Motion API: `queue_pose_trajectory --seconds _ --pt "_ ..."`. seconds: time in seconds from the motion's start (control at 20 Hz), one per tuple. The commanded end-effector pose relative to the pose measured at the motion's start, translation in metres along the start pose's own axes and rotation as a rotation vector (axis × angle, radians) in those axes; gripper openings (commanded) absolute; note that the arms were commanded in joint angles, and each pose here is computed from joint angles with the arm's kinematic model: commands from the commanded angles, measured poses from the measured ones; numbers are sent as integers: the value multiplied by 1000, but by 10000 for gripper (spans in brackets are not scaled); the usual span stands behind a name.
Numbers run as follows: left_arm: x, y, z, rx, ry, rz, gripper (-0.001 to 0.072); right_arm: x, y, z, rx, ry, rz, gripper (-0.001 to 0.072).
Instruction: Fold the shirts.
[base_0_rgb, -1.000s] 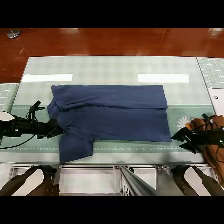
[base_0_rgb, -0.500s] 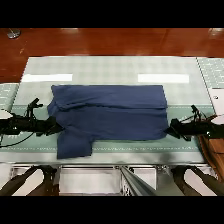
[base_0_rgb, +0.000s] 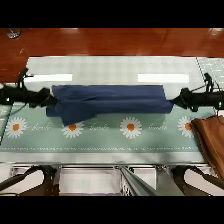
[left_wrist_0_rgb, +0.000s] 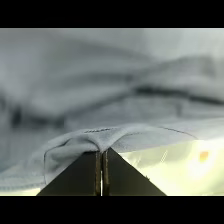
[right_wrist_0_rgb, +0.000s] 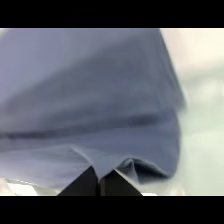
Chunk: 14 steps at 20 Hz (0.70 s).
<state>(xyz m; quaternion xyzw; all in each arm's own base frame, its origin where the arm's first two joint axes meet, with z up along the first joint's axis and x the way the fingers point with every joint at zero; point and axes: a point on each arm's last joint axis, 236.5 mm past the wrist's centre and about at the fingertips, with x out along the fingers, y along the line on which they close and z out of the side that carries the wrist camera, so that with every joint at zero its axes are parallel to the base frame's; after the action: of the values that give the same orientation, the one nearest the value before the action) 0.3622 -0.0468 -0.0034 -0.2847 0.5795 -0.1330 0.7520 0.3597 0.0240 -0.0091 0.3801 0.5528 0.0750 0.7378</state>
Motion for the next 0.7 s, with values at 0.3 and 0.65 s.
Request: queue_pose_trajectory --seconds 0.3,0.65 --pt "57 0 83 -33 117 -23 25 53 21 72 -6 -17 25 19" --pt "32 32 59 18 260 60 704 31 -13 94 34 -67 8 624"
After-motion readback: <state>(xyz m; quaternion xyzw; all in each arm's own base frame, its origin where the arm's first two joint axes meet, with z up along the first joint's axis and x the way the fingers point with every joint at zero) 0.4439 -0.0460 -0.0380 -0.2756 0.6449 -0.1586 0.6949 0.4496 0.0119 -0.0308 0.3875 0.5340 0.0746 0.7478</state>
